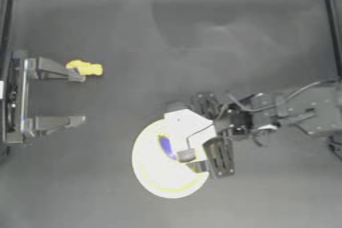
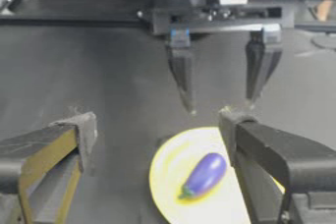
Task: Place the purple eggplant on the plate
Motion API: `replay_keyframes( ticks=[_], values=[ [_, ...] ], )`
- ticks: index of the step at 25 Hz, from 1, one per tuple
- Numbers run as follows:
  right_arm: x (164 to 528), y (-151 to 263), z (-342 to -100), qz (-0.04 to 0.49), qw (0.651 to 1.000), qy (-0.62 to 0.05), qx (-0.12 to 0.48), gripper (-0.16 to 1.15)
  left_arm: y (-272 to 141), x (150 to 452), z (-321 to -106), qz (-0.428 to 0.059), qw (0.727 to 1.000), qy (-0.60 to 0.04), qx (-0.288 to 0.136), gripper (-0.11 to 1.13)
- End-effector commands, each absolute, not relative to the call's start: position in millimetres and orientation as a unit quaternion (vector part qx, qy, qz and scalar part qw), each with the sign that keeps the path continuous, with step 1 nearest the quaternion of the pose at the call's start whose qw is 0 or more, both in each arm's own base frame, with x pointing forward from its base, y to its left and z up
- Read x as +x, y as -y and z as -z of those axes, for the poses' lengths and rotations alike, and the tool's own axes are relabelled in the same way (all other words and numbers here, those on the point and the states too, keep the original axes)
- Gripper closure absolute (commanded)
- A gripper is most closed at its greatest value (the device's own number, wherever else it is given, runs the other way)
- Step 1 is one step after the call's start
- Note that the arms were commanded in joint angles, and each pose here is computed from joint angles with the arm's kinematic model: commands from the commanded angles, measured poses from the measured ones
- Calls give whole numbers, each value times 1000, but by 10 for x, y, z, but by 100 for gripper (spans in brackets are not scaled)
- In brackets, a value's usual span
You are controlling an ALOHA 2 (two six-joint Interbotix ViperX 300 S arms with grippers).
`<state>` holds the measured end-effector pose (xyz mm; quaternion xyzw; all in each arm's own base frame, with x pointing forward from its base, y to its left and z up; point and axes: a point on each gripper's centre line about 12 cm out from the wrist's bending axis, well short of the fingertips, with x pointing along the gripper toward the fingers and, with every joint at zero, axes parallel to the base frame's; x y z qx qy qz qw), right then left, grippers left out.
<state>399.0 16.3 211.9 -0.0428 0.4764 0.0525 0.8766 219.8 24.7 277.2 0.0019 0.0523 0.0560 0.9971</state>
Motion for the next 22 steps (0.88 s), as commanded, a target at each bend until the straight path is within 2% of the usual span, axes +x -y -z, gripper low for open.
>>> replay_keyframes(
  ticks=[1, 16, 22],
  values=[
    [3876, -89, -2394, -41, 901, -431, -37, -3, -255, 2247, -2840, -57, 997, -48, 3, -1],
    [3240, 203, -2735, 11, 953, -301, -25, -2, -256, 2251, -2839, -57, 997, -49, 3, -1],
    [2975, 292, -2789, 30, 960, -277, -22, -2, -255, 2249, -2827, -56, 997, -55, 4, -1]
  ],
)
